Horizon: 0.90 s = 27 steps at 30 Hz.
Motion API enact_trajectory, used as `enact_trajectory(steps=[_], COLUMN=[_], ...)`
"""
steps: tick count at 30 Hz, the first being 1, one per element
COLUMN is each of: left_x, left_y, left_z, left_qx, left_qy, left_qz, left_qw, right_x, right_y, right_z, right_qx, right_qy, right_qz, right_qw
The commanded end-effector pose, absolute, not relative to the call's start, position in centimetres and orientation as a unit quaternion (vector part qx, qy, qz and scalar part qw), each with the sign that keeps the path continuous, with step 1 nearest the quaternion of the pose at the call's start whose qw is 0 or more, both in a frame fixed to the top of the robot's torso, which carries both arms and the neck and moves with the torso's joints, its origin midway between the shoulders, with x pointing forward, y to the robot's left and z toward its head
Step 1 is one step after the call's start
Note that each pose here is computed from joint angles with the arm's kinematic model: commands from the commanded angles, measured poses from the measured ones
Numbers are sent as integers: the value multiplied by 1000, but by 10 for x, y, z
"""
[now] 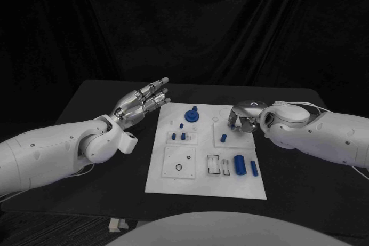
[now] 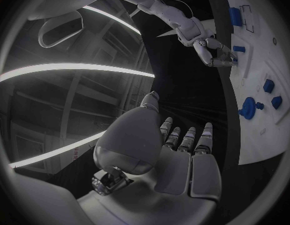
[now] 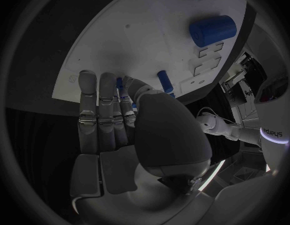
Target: Assemble the parts on the task board
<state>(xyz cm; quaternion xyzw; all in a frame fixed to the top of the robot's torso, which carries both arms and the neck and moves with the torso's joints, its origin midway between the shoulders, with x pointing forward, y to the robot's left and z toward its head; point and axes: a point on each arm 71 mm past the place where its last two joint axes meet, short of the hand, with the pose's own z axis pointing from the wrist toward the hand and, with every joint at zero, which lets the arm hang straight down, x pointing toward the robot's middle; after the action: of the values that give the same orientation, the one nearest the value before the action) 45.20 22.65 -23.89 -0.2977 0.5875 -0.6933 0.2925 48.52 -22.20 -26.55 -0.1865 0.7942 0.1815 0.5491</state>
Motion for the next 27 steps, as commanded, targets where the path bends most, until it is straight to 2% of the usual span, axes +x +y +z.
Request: enact_trajectory(steps=[1,19,27], left_x=[451,451,451], left_y=[226,226,227], left_z=[-234,-235,-236], left_qx=[-289,-290,-291], left_qy=[561,562,563], left_qz=[-717,-716,-715], left_qw=[295,295,296], right_x=[485,485,485], right_y=[-224,-225,-223], right_z=[-267,-266,-262], right_qx=[-185,-185,-185], right_qy=[795,794,777], right_qz=[175,176,191], right_qw=[550,552,570])
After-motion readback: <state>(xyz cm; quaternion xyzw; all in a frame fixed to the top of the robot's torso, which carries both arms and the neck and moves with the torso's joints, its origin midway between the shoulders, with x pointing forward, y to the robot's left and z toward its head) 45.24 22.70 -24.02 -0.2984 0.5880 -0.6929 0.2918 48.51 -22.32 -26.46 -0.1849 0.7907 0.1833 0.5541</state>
